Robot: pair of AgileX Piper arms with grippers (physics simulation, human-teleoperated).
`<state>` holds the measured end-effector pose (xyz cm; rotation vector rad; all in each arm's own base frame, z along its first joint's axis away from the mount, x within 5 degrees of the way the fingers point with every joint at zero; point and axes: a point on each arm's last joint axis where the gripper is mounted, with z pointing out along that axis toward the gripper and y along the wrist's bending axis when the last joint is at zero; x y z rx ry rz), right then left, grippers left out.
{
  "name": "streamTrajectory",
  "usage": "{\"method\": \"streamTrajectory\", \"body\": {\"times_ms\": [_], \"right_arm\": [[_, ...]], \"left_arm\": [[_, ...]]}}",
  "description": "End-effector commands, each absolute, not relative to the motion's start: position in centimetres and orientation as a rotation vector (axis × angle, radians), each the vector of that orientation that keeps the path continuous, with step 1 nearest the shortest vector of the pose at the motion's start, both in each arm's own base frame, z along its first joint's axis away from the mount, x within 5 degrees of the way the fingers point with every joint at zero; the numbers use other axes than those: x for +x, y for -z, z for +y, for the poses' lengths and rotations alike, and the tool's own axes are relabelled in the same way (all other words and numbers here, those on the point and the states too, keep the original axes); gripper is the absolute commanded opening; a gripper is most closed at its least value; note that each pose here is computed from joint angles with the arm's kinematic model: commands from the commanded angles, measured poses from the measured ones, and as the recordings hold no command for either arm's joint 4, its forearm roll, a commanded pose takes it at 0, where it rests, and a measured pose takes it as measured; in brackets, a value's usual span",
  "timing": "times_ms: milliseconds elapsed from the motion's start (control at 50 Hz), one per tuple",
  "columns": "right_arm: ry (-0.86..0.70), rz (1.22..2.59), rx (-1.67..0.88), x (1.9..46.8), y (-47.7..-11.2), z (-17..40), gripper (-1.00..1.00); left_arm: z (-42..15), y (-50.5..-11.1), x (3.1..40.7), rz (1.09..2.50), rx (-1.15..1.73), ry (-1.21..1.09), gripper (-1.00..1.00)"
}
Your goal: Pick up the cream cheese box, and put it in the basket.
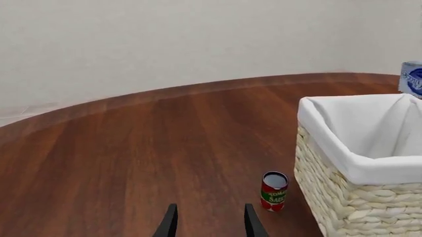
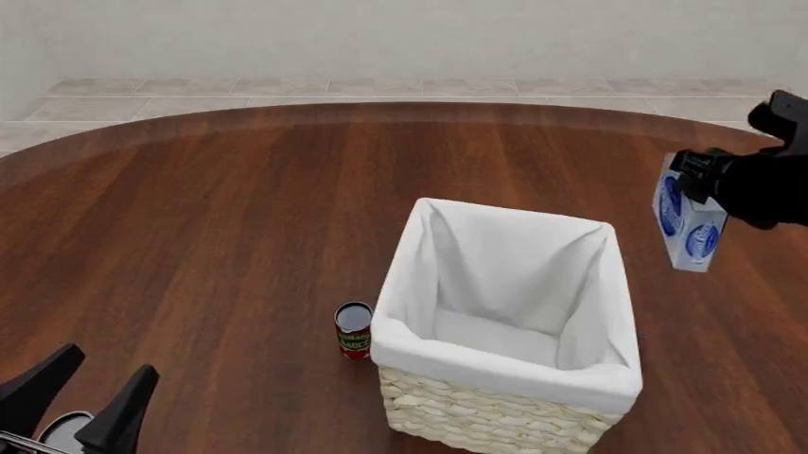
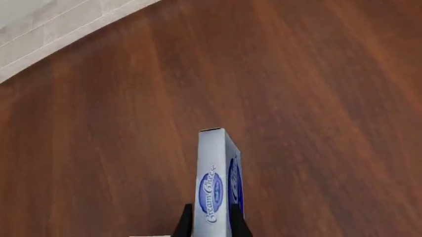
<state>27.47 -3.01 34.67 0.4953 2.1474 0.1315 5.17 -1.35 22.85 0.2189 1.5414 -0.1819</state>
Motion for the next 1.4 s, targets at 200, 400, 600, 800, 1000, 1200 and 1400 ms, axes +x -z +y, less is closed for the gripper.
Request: {"method": "streamTrajectory", "body": {"times_ms": [200, 400, 600, 800, 1000, 1200, 1400], "right_arm": [[-0.331, 1.989, 0.417, 23.4, -44.4, 1.3, -1.0], [-0.434, 1.925, 0.308, 20.5, -48.3, 3.5, -1.0], [-0.516, 1.895, 0.213, 17.7, -51.4, 4.8, -1.0], [-0.578, 1.927, 0.122, 16.9, -50.9, 6.4, -1.0], [-0.618, 1.948, 0.025, 17.2, -50.2, 8.2, -1.0], [-0.633, 1.961, -0.1, 17.0, -48.9, 9.8, -1.0], [-0.658, 1.946, -0.169, 15.9, -48.0, 10.4, -1.0]], "left_arm": [[-1.4, -22.6, 5.4, 1.547, 0.23, 0.181, 1.0], [-1.4, -22.6, 5.4, 1.545, 0.221, 0.175, 1.0], [-1.4, -22.6, 5.4, 1.546, 0.223, 0.173, 1.0], [-1.4, -22.7, 5.4, 1.544, 0.223, 0.173, 1.0], [-1.4, -22.4, 5.5, 1.544, 0.221, 0.172, 1.0], [-1.4, -22.3, 5.5, 1.544, 0.223, 0.173, 1.0], [-1.5, -22.4, 5.5, 1.545, 0.23, 0.176, 1.0]]}}
